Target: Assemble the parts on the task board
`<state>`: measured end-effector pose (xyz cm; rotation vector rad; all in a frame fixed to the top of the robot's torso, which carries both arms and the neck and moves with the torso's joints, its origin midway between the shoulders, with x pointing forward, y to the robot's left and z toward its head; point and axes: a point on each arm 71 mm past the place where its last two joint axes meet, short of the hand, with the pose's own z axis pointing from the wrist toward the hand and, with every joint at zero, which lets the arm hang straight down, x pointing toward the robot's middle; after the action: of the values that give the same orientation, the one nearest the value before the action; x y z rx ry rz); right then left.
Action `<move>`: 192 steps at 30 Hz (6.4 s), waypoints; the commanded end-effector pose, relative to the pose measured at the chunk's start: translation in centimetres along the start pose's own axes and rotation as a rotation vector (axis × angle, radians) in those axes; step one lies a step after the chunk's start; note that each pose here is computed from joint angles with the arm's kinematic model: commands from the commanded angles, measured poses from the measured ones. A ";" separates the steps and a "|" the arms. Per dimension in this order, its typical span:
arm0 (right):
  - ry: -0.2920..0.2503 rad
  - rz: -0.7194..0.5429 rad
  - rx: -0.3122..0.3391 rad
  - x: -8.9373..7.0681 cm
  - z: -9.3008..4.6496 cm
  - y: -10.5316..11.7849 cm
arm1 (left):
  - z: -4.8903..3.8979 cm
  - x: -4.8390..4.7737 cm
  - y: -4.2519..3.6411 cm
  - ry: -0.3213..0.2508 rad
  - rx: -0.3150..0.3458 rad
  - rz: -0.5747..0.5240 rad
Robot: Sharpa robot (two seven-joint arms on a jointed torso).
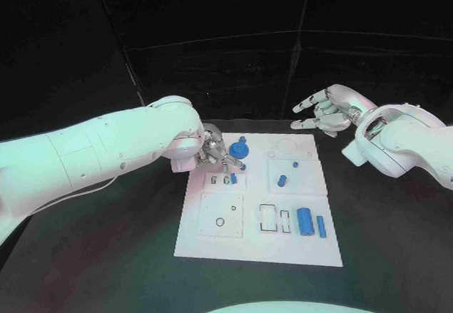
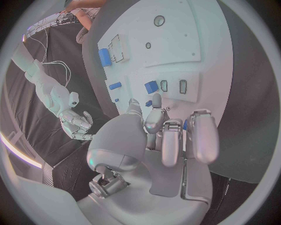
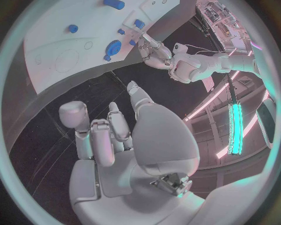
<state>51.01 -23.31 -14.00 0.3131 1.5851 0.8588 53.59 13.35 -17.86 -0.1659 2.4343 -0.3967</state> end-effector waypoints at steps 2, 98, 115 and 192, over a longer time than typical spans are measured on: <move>0.004 -0.003 -0.008 0.0 0.1 0.2 | 0.23 0.14 -0.06 0.016 -0.019 0.032; 0.024 -0.011 -0.005 0.5 0.5 0.4 | 1.34 1.33 -1.15 0.061 -0.027 0.090; 0.025 -0.013 -0.003 0.5 0.6 0.4 | 0.98 1.07 -0.43 0.023 -0.007 0.048; 0.033 -0.016 -0.014 0.4 0.7 0.2 | -0.03 3.13 1.45 -0.120 -0.019 0.117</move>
<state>51.51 -22.84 -14.34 0.2902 1.6103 0.8575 51.20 14.00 -20.06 -0.0735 2.3029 -0.3261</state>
